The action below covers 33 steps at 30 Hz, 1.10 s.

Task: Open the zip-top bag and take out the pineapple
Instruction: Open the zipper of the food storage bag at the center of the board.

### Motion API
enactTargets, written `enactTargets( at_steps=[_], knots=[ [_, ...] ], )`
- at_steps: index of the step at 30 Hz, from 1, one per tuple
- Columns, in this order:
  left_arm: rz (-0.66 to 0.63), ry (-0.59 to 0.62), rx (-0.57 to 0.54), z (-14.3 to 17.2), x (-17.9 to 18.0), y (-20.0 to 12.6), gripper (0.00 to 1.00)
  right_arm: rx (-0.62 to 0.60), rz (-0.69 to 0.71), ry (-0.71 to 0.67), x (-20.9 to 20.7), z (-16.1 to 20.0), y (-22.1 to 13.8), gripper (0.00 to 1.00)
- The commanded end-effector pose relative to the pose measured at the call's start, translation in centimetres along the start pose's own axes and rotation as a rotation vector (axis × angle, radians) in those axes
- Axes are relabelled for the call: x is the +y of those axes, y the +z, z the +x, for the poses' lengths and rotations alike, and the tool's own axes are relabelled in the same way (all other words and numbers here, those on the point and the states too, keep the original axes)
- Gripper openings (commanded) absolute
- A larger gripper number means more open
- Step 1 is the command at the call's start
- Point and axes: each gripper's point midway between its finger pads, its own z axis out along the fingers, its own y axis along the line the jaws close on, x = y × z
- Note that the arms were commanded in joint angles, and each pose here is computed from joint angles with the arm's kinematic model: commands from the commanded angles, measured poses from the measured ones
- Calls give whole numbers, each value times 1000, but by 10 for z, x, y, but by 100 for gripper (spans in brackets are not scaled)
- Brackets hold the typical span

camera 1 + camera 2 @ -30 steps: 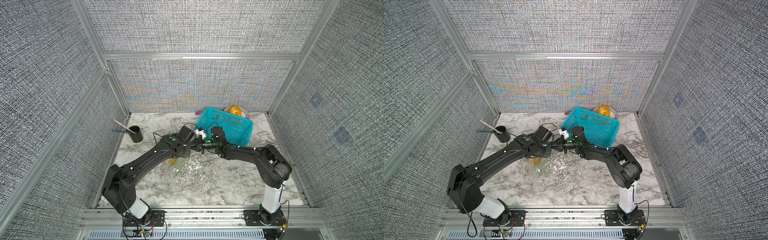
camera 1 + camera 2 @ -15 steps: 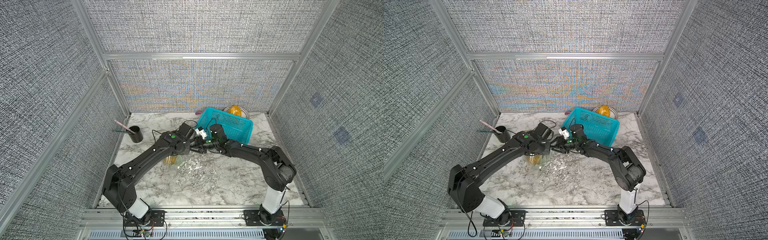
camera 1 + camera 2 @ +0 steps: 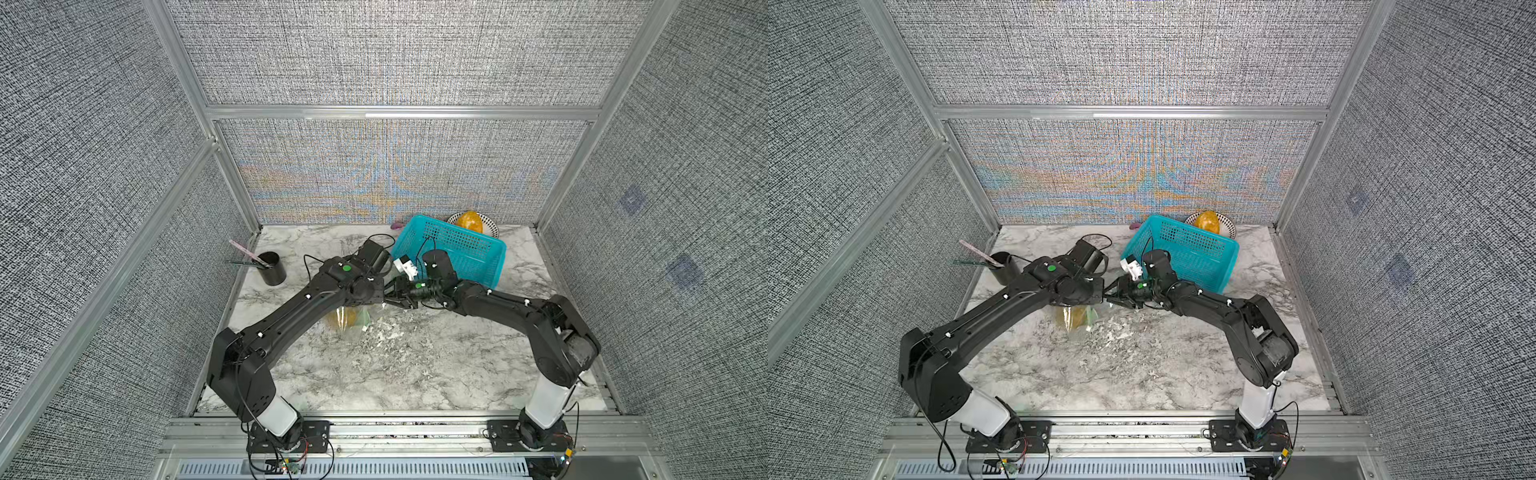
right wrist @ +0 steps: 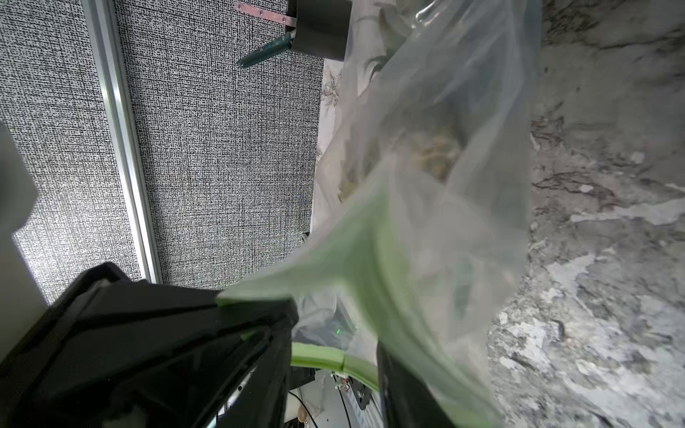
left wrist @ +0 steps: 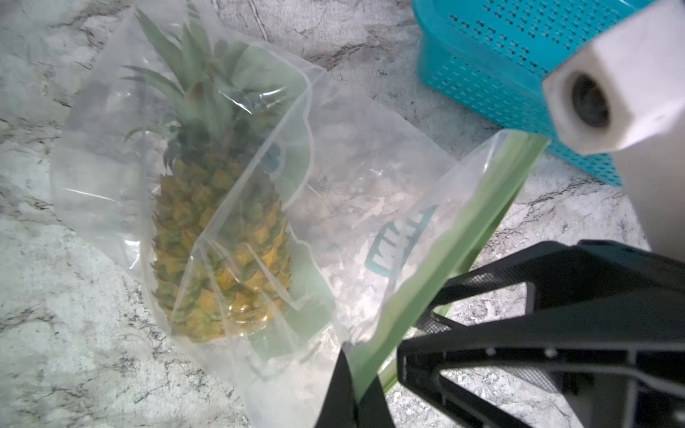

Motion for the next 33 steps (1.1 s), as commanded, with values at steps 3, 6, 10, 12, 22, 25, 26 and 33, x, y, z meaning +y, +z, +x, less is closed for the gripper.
enactTargets(
  at_steps=[3,6,10,12,22,25,26,33],
  knots=[
    [50,-34,-11,-5,-10,-2,4,15,-14,25,1,3,1,37],
    [61,-51,-23,-8,-13,-3,4,28,4,50,-6,6,2,37],
    [79,-75,-36,-14,-18,-4,5,39,31,79,-15,9,4,37],
    [82,-83,-34,-14,-19,-4,4,41,33,81,-16,11,3,37],
    [116,-85,-19,-11,-28,-6,5,-19,24,115,-20,-12,6,47],
    [136,-89,-14,-10,-34,-6,5,-49,19,134,-18,-24,11,52],
    [146,-89,-17,-11,-37,-7,5,-61,19,145,-18,-27,12,53],
    [156,-61,-33,-14,-42,-12,5,17,-50,142,-14,-22,29,54]
  ],
)
